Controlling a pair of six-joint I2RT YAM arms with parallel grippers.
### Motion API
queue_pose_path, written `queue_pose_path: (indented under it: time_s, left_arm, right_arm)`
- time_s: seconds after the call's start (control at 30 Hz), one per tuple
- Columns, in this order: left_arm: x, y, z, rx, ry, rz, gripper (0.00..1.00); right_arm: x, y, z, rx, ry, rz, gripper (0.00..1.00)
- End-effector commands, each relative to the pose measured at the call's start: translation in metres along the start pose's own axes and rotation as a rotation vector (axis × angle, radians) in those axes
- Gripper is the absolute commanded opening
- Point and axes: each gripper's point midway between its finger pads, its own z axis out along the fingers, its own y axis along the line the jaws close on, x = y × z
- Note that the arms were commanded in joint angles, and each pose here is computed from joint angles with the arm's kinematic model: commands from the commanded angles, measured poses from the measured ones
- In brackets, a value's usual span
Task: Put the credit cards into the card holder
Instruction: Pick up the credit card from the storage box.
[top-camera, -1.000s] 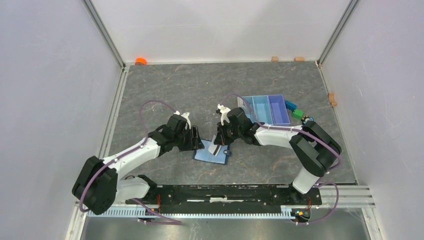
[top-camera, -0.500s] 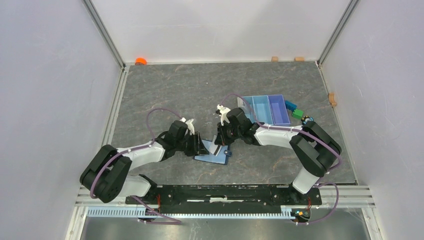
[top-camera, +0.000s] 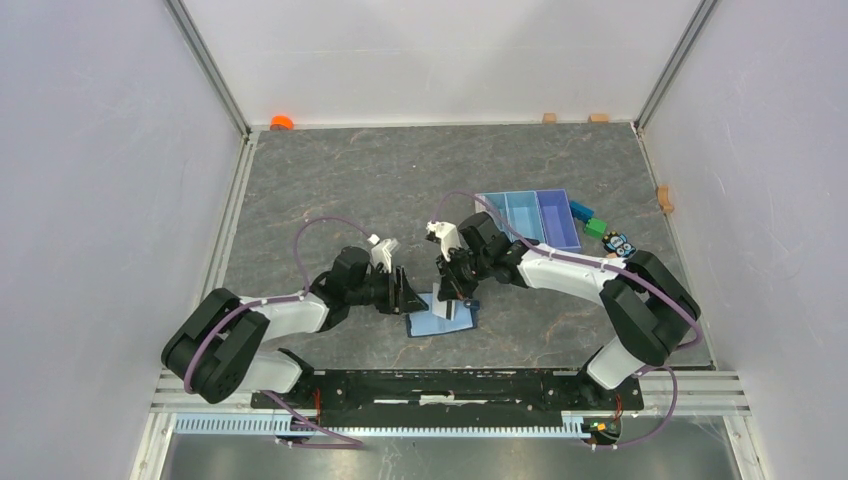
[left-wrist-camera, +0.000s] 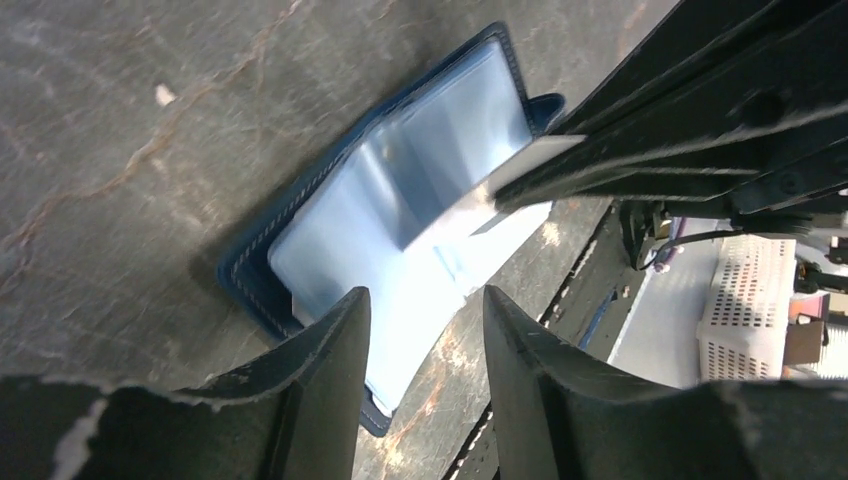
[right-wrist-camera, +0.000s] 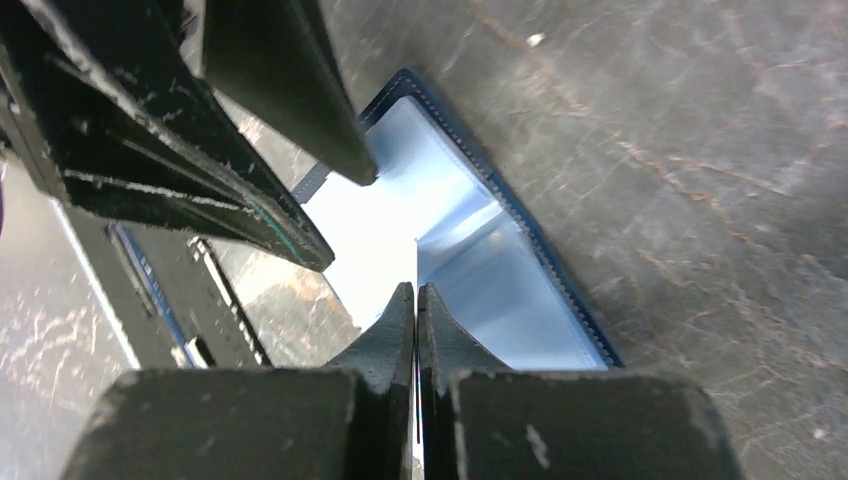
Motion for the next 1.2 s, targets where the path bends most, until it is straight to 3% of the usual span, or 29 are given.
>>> queue_pose_path:
  time_s: [0.0,0.47,0.63,0.83,0.9,1.0,1.17]
  left_arm:
    - [-0.013,-0.025,-0.001,0.14,-0.041,0.126,0.54]
    - [0.0,-0.041,0.01,0.244,0.021,0.151,0.58]
    - [0.006,-0.047,0.013,0.271,0.046,0.145,0.35]
    - [0.016,-0.052,0.014,0.309,0.077,0.139,0.3]
    - [0.019,-0.053,0.016,0.318,0.084,0.135,0.22]
    - [0.021,-0.055,0.017,0.336,0.087,0.124,0.02]
    - [0.024,-0.051,0.019,0.34,0.065,0.095,0.02]
  right_arm:
    - [-0.005,0.026,-0.011,-0.146,0.018,-0.095,0.0]
    - [-0.016,0.043,-0.013,-0.281,-0.017,-0.089,0.0]
    - [-0.015,0.039,-0.013,-0.282,-0.018,-0.078,0.0]
    - [-0.013,0.04,-0.014,-0.301,-0.013,-0.079,0.0]
    - [-0.014,0.04,-0.015,-0.3,-0.016,-0.08,0.0]
    - [-0.012,0.039,-0.016,-0.293,-0.014,-0.07,0.07]
    - [-0.009,0.03,-0.021,-0.26,-0.042,-0.036,0.37]
